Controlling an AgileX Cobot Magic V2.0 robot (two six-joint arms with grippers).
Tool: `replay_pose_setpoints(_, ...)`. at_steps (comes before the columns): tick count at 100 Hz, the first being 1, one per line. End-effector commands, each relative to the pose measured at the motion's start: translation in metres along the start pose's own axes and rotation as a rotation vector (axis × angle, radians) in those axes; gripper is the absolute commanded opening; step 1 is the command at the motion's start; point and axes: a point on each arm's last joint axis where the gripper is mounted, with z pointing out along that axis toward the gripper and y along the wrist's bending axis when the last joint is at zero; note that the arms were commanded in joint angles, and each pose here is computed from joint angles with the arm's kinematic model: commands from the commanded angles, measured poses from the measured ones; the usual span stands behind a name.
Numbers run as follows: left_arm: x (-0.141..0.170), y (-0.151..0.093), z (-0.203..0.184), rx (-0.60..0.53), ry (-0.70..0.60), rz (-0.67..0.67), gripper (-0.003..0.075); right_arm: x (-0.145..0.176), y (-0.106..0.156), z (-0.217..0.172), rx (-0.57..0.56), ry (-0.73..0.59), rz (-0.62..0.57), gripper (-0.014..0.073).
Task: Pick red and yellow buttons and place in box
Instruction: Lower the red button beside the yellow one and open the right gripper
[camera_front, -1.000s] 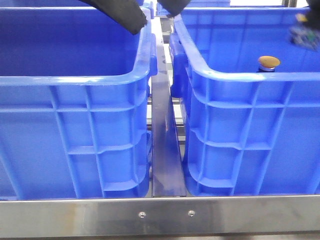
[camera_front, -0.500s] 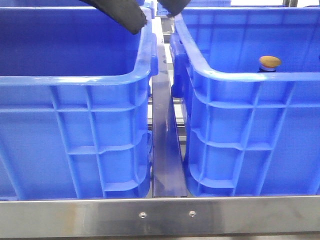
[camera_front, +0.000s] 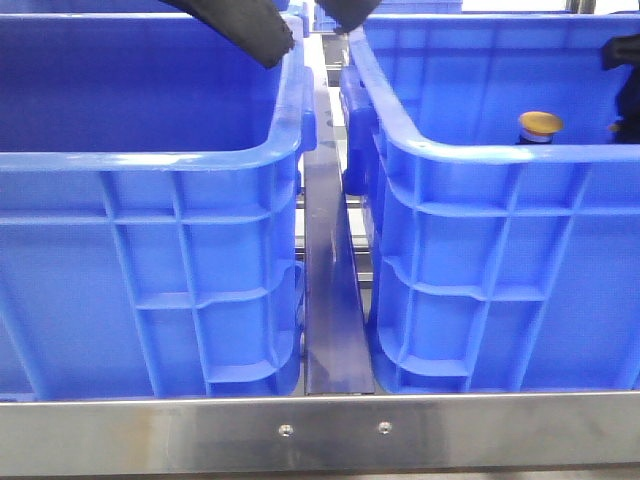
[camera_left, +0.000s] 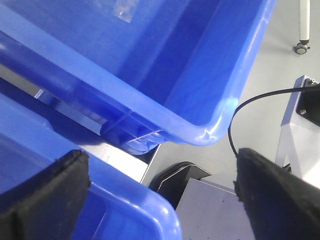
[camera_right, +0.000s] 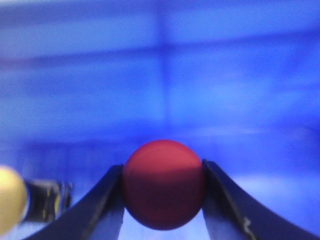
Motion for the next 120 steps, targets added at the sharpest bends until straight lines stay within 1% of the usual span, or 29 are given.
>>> replay_pose_setpoints(1, -0.013, -0.010, -0.018, 0.004, -0.107, 0.008, 0.0566, -0.022, -0.002, -0.006, 0.032, -0.100, -0.006, 0.0136)
replay_pose_setpoints(29, -0.013, -0.010, -0.018, 0.007, -0.109, 0.005, 0.0566, -0.011, -0.001, 0.008, 0.019, -0.046, -0.005, 0.0136)
replay_pose_setpoints(36, -0.013, -0.010, -0.018, 0.007, -0.109, 0.005, 0.0566, -0.011, -0.001, 0.008, 0.019, -0.045, -0.005, 0.0161)
replay_pose_setpoints(43, -0.013, -0.011, -0.018, 0.010, -0.108, 0.004, 0.0566, -0.011, -0.001, 0.008, 0.016, -0.041, -0.005, 0.0242)
replay_pose_setpoints(46, -0.013, -0.011, -0.018, 0.010, -0.108, 0.004, 0.0566, -0.011, -0.001, 0.008, 0.014, -0.039, -0.005, 0.0289)
replay_pose_setpoints(51, -0.013, -0.011, -0.018, 0.010, -0.108, 0.004, 0.0566, -0.010, 0.000, 0.008, 0.009, -0.033, -0.005, 0.0393)
replay_pose_setpoints(58, -0.013, -0.011, -0.018, 0.010, -0.108, 0.004, 0.0566, -0.010, 0.000, 0.008, 0.002, -0.025, -0.005, 0.0501)
replay_pose_setpoints(65, -0.013, -0.011, -0.018, 0.012, -0.109, 0.002, 0.0566, -0.009, 0.001, 0.007, -0.007, -0.017, -0.005, 0.0549)
replay_pose_setpoints(83, -0.013, -0.011, -0.019, 0.012, -0.111, 0.003, 0.0566, -0.017, 0.001, -0.004, -0.014, -0.040, -0.005, 0.0546)
replay_pose_setpoints(100, -0.013, -0.015, -0.027, 0.005, -0.138, 0.012, 0.0566, -0.027, 0.005, -0.025, -0.037, -0.067, -0.023, 0.0546)
replay_pose_setpoints(112, -0.017, -0.016, -0.040, -0.050, -0.221, 0.024, 0.0565, -0.031, 0.009, -0.049, -0.069, -0.078, -0.032, 0.0546)
replay_pose_setpoints(120, -0.018, -0.014, -0.049, -0.118, -0.263, 0.001, 0.0564, -0.030, 0.011, -0.064, -0.081, -0.087, -0.036, 0.0531)
